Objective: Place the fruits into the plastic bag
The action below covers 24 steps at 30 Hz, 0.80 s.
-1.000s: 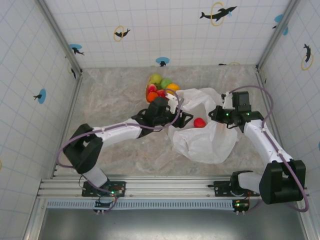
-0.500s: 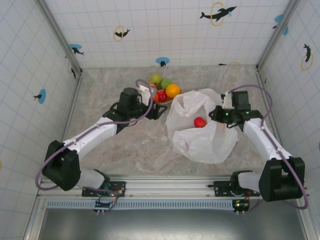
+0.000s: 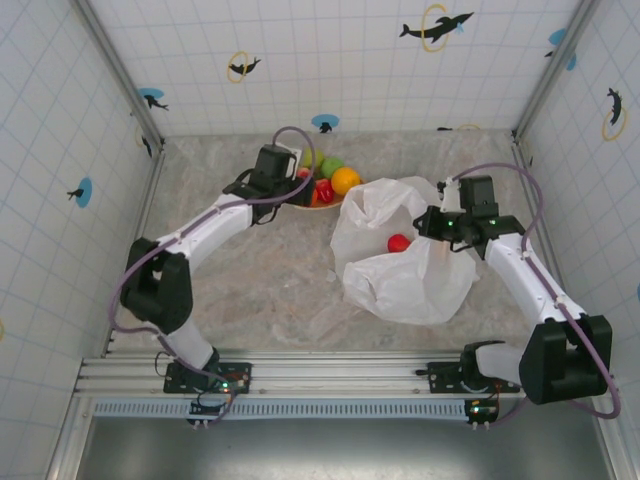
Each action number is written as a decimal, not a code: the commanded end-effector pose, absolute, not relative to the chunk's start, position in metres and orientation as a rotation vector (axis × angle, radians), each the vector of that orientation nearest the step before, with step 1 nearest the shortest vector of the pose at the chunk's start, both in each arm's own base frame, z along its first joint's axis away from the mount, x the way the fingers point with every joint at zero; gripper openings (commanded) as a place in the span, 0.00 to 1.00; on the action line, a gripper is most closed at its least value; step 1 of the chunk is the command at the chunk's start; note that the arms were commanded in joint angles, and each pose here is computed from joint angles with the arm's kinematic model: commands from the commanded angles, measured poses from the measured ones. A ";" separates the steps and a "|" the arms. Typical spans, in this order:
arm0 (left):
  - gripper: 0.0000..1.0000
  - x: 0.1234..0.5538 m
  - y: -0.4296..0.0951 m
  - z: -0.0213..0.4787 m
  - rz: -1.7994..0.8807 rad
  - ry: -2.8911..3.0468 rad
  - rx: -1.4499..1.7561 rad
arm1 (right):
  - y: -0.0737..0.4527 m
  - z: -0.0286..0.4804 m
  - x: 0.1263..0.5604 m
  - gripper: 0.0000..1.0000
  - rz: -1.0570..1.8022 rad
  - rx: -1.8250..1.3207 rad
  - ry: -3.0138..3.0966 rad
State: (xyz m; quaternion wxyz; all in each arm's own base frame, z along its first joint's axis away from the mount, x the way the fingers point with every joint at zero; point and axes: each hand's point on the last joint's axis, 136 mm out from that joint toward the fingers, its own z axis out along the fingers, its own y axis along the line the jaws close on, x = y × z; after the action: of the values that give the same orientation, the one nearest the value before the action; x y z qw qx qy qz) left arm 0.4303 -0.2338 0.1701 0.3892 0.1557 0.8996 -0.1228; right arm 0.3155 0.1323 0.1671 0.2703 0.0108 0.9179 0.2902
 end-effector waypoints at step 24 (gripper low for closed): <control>0.84 0.474 -0.247 0.077 -0.137 2.535 0.542 | 0.127 0.168 0.316 0.03 0.707 0.021 2.474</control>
State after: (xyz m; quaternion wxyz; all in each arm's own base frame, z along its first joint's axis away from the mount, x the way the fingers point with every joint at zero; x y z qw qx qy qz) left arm 0.4716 -0.2510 0.0821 0.2808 0.1957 0.9374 -0.0641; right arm 0.3149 0.1281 0.1624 0.2700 0.0136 0.9242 0.2698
